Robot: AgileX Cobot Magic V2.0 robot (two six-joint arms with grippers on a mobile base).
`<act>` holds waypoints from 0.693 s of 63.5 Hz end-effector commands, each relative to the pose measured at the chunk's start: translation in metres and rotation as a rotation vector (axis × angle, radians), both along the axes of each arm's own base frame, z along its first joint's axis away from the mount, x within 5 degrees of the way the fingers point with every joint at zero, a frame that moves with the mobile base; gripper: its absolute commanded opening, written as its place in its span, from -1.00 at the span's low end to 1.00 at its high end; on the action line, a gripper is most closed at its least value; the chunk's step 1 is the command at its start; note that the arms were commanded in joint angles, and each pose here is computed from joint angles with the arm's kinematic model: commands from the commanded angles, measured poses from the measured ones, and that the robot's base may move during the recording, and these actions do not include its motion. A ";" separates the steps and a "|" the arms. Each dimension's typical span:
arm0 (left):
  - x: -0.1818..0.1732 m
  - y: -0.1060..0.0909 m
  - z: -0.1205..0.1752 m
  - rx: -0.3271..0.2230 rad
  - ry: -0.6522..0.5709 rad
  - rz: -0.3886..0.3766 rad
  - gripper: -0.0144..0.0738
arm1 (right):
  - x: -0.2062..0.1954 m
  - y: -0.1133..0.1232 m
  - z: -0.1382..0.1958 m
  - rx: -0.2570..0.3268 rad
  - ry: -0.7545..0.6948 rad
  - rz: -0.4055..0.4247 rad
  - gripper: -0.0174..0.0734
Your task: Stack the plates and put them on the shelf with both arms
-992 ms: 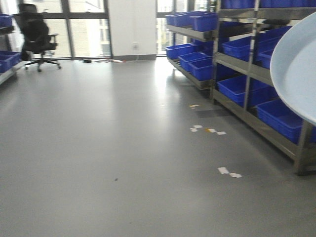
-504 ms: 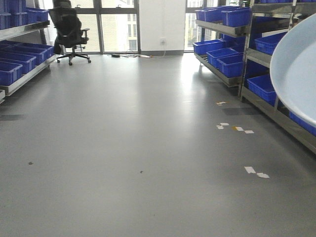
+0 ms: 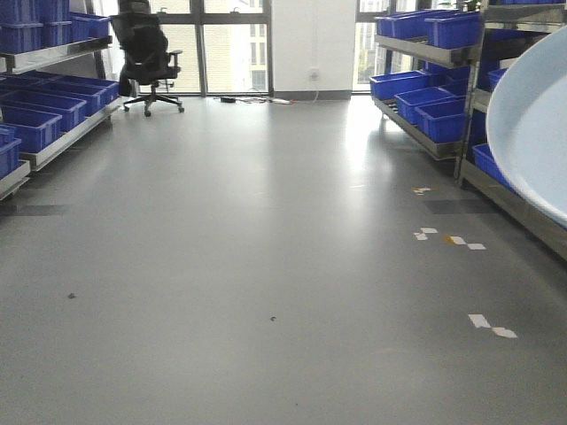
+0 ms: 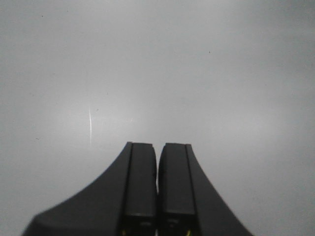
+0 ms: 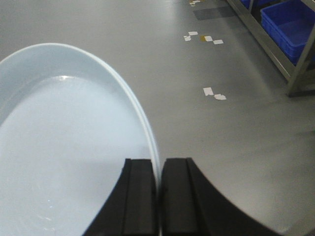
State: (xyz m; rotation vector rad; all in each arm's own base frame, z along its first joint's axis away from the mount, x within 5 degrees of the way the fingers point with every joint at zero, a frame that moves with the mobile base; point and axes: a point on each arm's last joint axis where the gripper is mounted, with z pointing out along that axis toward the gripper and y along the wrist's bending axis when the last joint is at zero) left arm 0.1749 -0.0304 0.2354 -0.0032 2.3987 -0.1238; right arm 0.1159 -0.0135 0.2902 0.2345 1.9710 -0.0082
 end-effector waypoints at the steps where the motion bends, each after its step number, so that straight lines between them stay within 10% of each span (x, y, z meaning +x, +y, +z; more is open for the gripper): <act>1: 0.006 -0.001 0.013 -0.026 -0.091 0.004 -0.48 | 0.004 0.000 0.018 -0.017 -0.121 0.009 -0.49; 44: 0.006 -0.001 0.013 -0.026 -0.091 0.004 -0.48 | 0.004 0.000 0.018 -0.017 -0.121 0.009 -0.49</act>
